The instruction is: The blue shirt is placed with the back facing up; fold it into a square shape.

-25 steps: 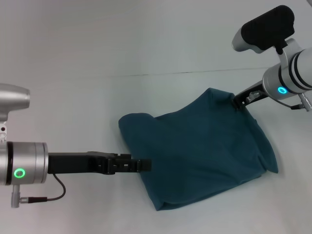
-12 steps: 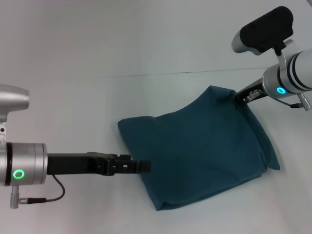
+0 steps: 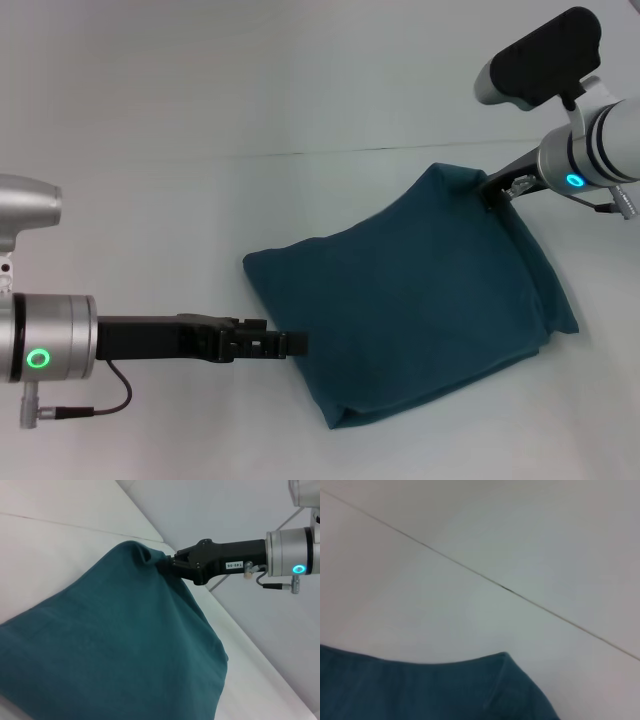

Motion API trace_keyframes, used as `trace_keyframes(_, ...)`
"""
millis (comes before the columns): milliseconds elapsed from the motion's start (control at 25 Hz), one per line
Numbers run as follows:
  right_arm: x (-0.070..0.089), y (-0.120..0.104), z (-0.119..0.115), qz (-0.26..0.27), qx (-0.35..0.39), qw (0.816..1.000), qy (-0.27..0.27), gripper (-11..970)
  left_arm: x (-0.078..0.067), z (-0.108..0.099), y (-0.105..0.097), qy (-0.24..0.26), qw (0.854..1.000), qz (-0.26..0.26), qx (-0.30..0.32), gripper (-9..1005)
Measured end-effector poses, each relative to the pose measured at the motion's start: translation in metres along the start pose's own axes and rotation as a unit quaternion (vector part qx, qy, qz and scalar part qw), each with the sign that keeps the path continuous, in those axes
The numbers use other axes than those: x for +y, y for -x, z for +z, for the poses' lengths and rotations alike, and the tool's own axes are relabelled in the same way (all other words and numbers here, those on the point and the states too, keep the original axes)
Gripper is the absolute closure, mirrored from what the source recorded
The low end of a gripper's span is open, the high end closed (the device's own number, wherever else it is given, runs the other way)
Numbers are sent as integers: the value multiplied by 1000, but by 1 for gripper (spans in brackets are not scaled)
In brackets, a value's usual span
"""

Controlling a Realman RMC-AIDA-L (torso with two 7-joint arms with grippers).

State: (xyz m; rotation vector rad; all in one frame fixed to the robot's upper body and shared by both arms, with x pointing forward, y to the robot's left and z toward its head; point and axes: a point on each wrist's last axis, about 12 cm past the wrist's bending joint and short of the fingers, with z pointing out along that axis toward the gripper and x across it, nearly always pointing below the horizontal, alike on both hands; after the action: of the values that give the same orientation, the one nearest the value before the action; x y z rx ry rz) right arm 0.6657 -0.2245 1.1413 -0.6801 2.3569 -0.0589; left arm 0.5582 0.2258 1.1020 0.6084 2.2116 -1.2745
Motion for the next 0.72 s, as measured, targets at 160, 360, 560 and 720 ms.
trace_keyframes(160, 1, 2, 1, 7, 3, 1000, 6, 893, 0, 0, 0, 0, 1000, 0, 0, 46)
trace_keyframes(360, -4, 0, -3, 24, 14, 1000, 14, 852, 0, 0, -1, 0, 1000, 3, 0, 46)
trace_keyframes(560, -16, -3, -15, 51, 17, 998, 18, 745, 0, 0, -1, 0, 1000, 7, 1, 46)
trace_keyframes(720, -25, -10, -31, 65, 40, 996, 38, 659, 0, 0, -1, 1, 1000, 9, 2, 46)
